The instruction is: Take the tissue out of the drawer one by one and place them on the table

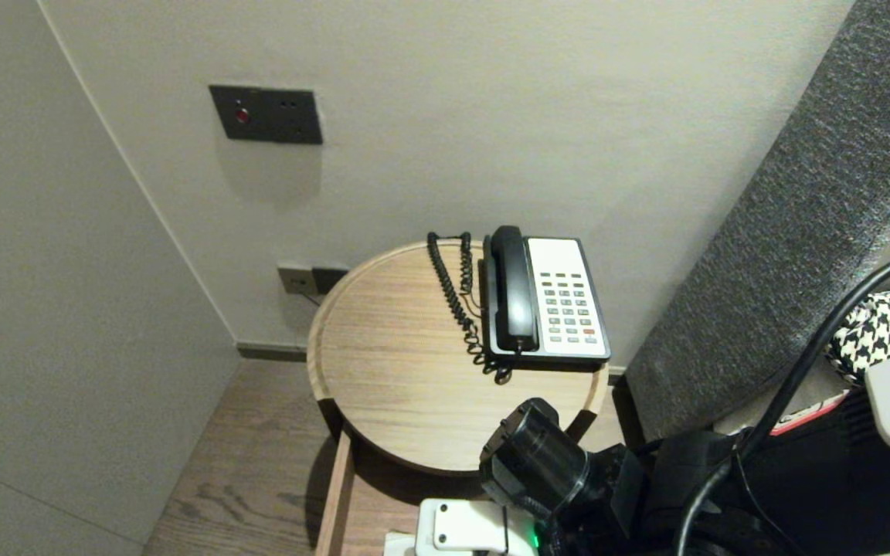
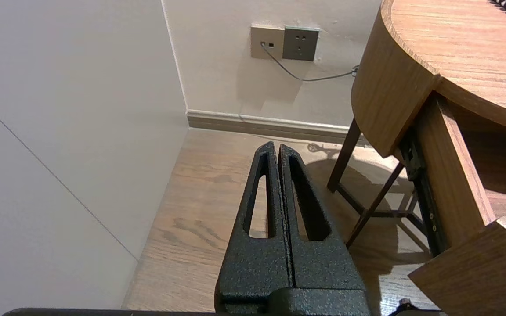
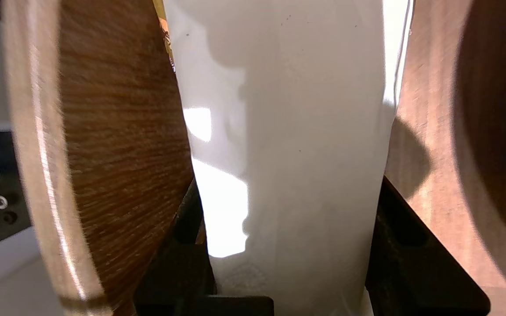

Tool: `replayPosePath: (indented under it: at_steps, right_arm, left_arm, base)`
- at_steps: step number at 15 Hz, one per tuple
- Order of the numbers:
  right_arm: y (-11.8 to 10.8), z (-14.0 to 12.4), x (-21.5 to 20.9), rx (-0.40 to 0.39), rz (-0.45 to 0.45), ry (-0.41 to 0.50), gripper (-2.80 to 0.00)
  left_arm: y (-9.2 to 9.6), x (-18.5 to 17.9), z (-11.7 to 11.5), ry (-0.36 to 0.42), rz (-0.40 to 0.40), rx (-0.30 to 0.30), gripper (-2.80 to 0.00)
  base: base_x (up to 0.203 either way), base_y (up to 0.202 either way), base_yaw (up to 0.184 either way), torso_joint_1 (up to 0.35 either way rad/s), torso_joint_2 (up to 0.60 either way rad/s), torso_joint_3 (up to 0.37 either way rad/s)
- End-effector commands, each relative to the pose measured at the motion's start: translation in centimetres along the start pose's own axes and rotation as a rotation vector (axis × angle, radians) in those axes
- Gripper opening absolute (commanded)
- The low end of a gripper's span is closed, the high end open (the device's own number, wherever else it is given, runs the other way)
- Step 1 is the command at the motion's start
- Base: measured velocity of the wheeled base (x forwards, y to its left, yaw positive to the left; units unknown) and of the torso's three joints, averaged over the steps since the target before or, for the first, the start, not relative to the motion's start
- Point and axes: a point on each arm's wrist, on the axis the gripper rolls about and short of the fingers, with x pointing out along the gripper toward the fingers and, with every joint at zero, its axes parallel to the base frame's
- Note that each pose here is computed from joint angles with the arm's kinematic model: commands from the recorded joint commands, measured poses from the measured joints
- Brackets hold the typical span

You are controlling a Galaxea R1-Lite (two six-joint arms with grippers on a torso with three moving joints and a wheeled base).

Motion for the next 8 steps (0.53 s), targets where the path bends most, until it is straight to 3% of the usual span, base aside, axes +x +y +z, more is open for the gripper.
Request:
replayPosePath:
  at_steps: [1, 8]
  right_arm:
    - [0.1, 0.4, -0.8, -0.012, -0.011, -0.026, -2.80]
    - [1.0, 0.9, -3.2, 0.009, -0.023, -0.067, -2.80]
  left_arm:
    - [0.0, 0.0, 0.0, -0.001, 0.002, 0.000, -2.80]
    - [0.0, 0.0, 0.0, -0.001, 0.000, -0.001, -2.80]
  base:
    - [0.000, 0.000, 0.000, 0.000, 0.00, 0.000]
    - [0.000, 0.000, 0.000, 0.000, 0.00, 0.000]
